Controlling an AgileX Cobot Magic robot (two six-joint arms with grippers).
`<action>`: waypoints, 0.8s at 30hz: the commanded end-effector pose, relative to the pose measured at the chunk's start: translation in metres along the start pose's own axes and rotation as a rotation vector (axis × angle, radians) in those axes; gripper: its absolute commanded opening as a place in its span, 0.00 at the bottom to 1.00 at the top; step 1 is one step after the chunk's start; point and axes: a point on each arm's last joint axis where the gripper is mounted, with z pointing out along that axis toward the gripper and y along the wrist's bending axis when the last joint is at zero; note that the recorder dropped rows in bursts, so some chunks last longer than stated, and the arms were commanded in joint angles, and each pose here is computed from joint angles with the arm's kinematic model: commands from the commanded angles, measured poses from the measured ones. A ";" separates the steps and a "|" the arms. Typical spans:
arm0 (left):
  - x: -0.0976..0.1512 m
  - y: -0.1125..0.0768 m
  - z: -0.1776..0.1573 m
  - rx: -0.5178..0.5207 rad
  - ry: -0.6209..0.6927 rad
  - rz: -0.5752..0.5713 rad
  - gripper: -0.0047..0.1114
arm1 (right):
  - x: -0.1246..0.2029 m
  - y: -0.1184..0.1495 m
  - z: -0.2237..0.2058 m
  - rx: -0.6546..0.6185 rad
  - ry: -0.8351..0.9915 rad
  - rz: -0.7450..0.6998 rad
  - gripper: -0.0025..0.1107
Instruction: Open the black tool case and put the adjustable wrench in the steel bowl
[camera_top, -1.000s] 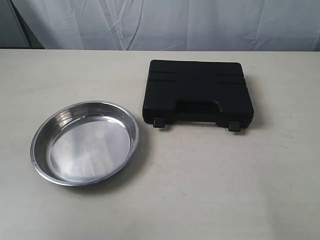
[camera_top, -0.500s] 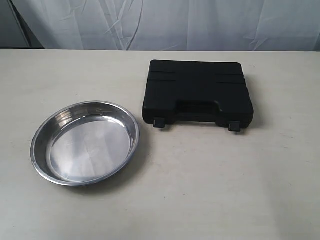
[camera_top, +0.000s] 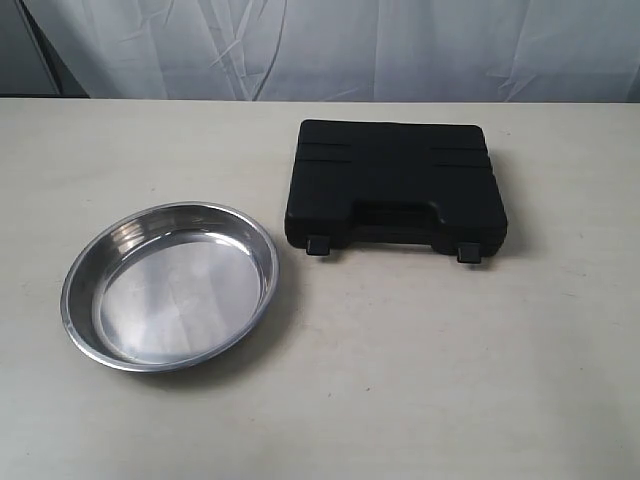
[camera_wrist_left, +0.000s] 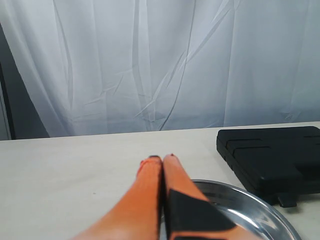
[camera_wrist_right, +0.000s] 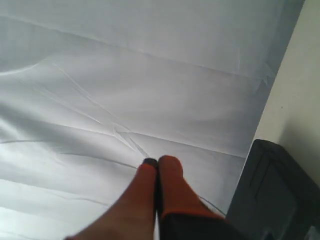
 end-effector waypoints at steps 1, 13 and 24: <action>0.001 0.000 0.000 0.007 0.000 -0.004 0.04 | -0.006 0.014 -0.002 -0.046 -0.031 0.055 0.01; 0.001 0.000 0.000 0.007 0.000 -0.004 0.04 | 0.001 0.127 0.041 -0.095 0.320 -1.003 0.01; 0.001 0.000 0.000 0.007 0.000 -0.004 0.04 | 0.080 0.076 0.213 0.118 1.341 -1.206 0.01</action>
